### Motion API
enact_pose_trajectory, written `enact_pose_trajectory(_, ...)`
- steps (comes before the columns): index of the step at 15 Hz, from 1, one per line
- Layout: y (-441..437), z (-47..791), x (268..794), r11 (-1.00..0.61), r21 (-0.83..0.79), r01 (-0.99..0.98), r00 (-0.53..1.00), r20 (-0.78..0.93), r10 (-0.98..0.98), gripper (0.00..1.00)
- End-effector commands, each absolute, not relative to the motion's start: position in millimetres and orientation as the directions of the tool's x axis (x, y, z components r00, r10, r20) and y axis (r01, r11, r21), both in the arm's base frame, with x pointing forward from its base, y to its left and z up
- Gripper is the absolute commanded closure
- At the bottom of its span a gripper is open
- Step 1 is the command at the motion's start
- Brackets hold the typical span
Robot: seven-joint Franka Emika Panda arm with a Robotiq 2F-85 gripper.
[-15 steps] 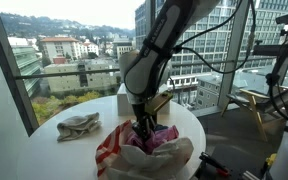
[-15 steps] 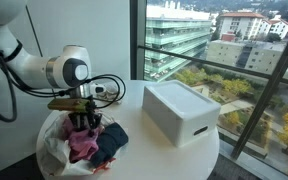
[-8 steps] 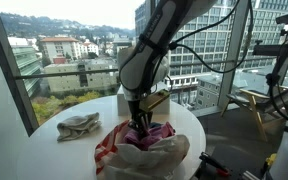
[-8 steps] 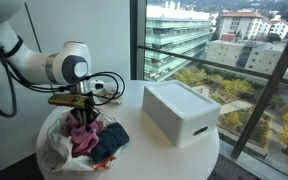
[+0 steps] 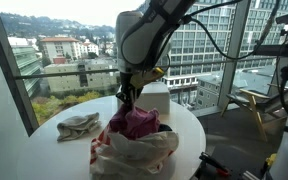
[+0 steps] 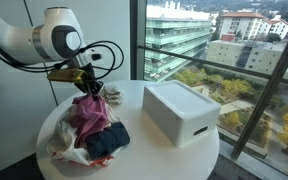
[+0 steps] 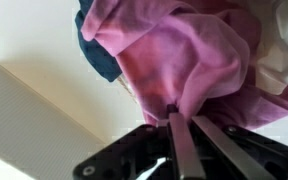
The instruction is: Move the items in the plastic to the top of the white object
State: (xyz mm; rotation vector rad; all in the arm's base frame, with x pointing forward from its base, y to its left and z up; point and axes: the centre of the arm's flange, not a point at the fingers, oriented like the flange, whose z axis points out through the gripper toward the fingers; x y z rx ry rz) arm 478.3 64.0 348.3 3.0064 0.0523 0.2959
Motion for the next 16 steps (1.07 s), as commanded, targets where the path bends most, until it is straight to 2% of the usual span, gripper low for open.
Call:
enact_pose_trajectory(1, 55, 426, 468, -0.984, 0.169, -0.049, 0.929, 0.369, 0.017, 0.99)
enact_pose_trajectory(4, 35, 478, 473, -0.976, 0.174, -0.135, 0.871, 0.49, -0.033, 0.99)
enact_pose_trajectory(8, -3, 517, 507, -0.94, 0.22, -0.26, 0.777, 0.625, -0.069, 0.99)
enact_pose_trajectory(16, -88, 521, 593, -0.776, 0.286, -0.561, 0.565, 0.819, -0.107, 0.99)
